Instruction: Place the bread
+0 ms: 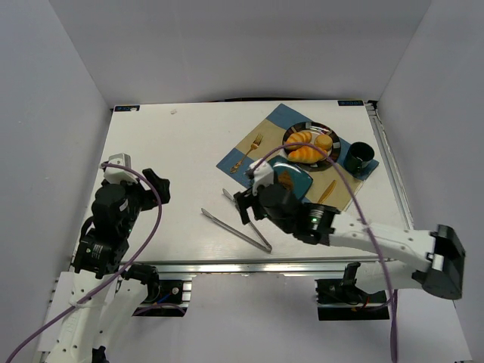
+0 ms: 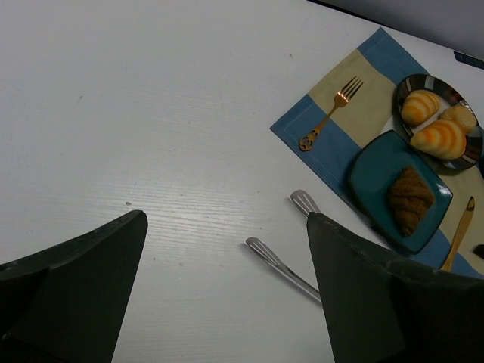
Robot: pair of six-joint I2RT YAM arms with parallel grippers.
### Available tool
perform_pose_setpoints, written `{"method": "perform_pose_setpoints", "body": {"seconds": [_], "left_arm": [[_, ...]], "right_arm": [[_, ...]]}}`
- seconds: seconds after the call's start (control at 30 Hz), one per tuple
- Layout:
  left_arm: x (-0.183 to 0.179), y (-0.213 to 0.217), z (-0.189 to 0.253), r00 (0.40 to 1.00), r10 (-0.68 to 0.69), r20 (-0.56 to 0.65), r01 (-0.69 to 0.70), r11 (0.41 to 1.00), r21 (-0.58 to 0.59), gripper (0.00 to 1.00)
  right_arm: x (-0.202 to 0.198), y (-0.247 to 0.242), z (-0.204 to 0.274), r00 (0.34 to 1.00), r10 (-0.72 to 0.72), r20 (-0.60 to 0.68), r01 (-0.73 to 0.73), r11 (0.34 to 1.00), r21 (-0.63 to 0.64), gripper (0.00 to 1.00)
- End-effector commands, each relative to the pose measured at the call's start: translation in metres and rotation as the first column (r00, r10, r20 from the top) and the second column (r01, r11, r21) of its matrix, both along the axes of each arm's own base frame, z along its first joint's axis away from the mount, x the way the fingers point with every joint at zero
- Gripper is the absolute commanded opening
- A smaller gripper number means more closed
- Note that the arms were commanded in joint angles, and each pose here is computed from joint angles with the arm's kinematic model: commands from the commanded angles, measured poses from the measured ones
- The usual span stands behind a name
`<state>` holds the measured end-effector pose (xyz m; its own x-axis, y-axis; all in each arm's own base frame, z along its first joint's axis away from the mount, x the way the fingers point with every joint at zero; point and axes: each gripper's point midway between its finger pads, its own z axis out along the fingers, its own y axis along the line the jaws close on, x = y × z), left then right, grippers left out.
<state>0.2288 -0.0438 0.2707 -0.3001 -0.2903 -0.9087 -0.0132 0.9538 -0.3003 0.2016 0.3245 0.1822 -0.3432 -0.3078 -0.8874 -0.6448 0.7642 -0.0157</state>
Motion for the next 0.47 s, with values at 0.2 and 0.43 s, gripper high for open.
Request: {"method": "perform_pose_setpoints", "body": {"seconds": [0.2,0.43], "left_arm": [[-0.009,0.014,0.022,0.996,0.069,0.064,-0.068,0.998,-0.008,0.98],[-0.004,0.008,0.018,0.997,0.049,0.066,-0.047,0.999,-0.027,0.98]], "right_arm": [[-0.013,-0.070,0.086,0.986,-0.161,0.036,0.145,0.950,0.278,0.89],[-0.017,-0.110,0.080,0.969,-0.245,0.033,0.225,0.929,0.292,0.90]]}}
